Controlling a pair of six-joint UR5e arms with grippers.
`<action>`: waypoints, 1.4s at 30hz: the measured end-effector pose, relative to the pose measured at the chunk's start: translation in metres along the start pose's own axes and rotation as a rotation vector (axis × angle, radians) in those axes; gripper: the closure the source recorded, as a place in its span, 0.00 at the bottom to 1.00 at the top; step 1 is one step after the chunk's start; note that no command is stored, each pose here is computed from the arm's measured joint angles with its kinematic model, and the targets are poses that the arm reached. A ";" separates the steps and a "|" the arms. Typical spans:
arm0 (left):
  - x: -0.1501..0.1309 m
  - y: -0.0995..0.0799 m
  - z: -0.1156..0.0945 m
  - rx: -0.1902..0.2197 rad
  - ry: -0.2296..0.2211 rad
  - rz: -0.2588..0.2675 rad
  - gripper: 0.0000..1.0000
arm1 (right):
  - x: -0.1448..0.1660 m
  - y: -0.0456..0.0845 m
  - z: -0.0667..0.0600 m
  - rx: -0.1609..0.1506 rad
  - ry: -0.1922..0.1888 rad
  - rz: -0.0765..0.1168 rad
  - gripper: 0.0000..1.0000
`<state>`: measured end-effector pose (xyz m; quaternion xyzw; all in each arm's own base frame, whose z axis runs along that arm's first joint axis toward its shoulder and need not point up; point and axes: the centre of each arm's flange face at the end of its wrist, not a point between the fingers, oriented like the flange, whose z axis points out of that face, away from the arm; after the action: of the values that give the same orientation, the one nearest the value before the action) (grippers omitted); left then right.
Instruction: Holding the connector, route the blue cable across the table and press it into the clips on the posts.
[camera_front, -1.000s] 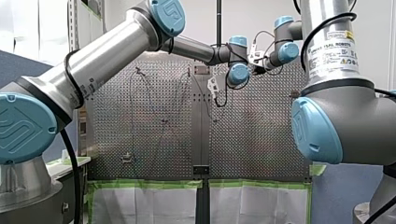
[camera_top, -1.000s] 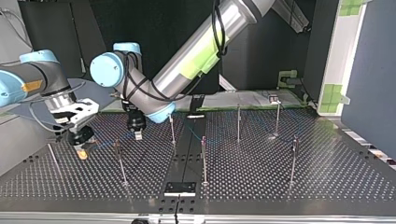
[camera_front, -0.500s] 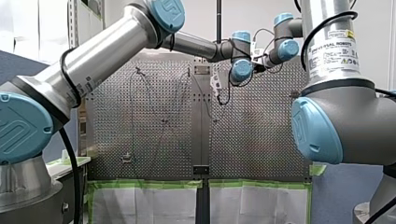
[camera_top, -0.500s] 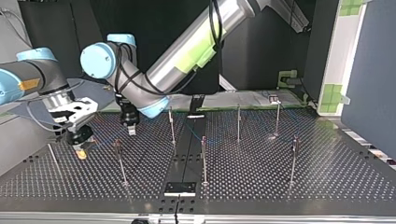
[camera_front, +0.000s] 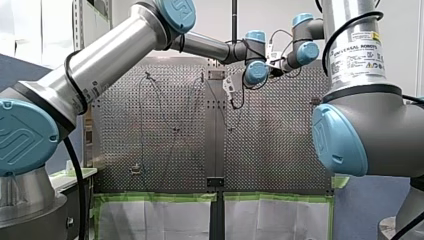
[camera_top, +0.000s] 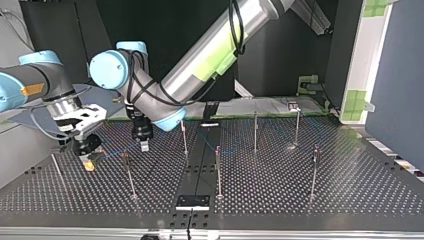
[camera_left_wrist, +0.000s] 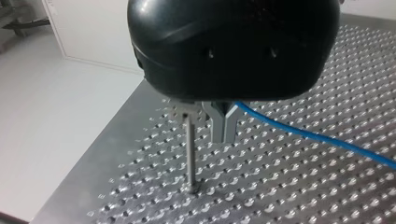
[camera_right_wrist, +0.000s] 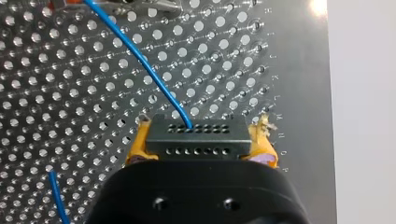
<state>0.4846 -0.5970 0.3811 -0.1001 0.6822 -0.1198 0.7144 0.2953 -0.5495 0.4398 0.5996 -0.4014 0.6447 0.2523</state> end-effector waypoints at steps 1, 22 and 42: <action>-0.001 0.001 0.003 0.000 -0.005 0.000 1.00 | 0.000 0.000 0.000 0.000 0.002 0.000 1.00; 0.036 0.048 0.059 0.066 -0.036 0.024 0.89 | -0.007 0.021 0.015 0.012 0.025 -0.003 1.00; 0.045 0.037 0.047 0.139 0.003 -0.010 0.00 | -0.007 0.022 0.016 0.012 0.023 -0.002 1.00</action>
<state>0.5347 -0.5766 0.3295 -0.0534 0.6728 -0.1707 0.7179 0.2876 -0.5740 0.4271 0.5940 -0.3939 0.6537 0.2543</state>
